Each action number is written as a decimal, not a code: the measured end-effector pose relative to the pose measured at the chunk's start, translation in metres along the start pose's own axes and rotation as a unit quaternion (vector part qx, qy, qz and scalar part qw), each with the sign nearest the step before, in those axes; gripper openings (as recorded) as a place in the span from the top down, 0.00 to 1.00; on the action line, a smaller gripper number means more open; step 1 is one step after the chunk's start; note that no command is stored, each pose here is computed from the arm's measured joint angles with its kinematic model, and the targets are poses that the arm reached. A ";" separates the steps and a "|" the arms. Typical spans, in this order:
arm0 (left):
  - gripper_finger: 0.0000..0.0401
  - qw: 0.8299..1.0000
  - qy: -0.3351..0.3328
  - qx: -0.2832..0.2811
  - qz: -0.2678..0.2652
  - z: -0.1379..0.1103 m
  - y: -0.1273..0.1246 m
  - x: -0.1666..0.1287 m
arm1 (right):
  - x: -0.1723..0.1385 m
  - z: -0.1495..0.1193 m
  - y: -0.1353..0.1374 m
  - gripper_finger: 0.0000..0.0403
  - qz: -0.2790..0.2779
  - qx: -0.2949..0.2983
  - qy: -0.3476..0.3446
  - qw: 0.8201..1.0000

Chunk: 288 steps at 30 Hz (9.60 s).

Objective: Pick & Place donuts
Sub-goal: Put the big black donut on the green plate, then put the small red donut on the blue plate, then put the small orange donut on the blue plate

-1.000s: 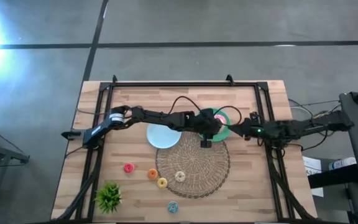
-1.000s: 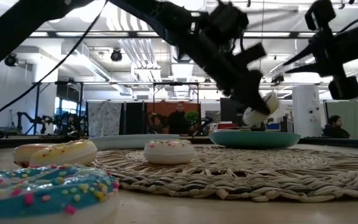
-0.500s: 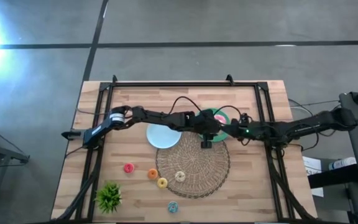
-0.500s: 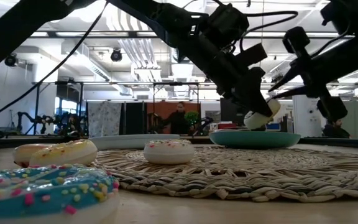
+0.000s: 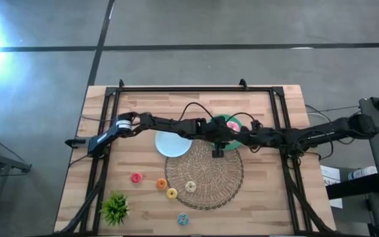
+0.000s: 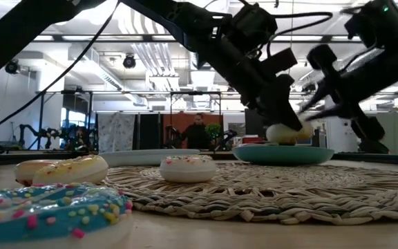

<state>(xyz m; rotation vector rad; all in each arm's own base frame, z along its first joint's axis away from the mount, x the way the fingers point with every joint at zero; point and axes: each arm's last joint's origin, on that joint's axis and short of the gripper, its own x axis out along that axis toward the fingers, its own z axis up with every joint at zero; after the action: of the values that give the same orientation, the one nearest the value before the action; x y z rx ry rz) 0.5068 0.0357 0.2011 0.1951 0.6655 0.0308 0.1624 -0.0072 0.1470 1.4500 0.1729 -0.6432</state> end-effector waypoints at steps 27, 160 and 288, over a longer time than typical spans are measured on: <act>0.69 0.989 0.144 -0.020 -0.030 -0.006 -0.006 -0.097 | -0.017 -0.001 0.032 0.85 0.024 -0.182 0.077 0.980; 0.67 0.938 0.277 -0.208 0.008 -0.147 0.047 -0.180 | -0.045 -0.018 0.142 0.50 -0.110 -0.537 0.106 0.829; 0.98 0.923 -0.030 -0.311 -0.226 -0.092 -0.020 -0.209 | 0.125 -0.086 0.219 0.74 0.058 -0.797 0.207 0.564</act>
<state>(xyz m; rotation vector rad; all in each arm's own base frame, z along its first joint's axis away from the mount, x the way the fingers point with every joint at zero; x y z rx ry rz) 0.2848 0.0126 0.2542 -0.5723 0.5973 -0.2063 0.3980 0.0345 0.2634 -0.2583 0.7837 0.1530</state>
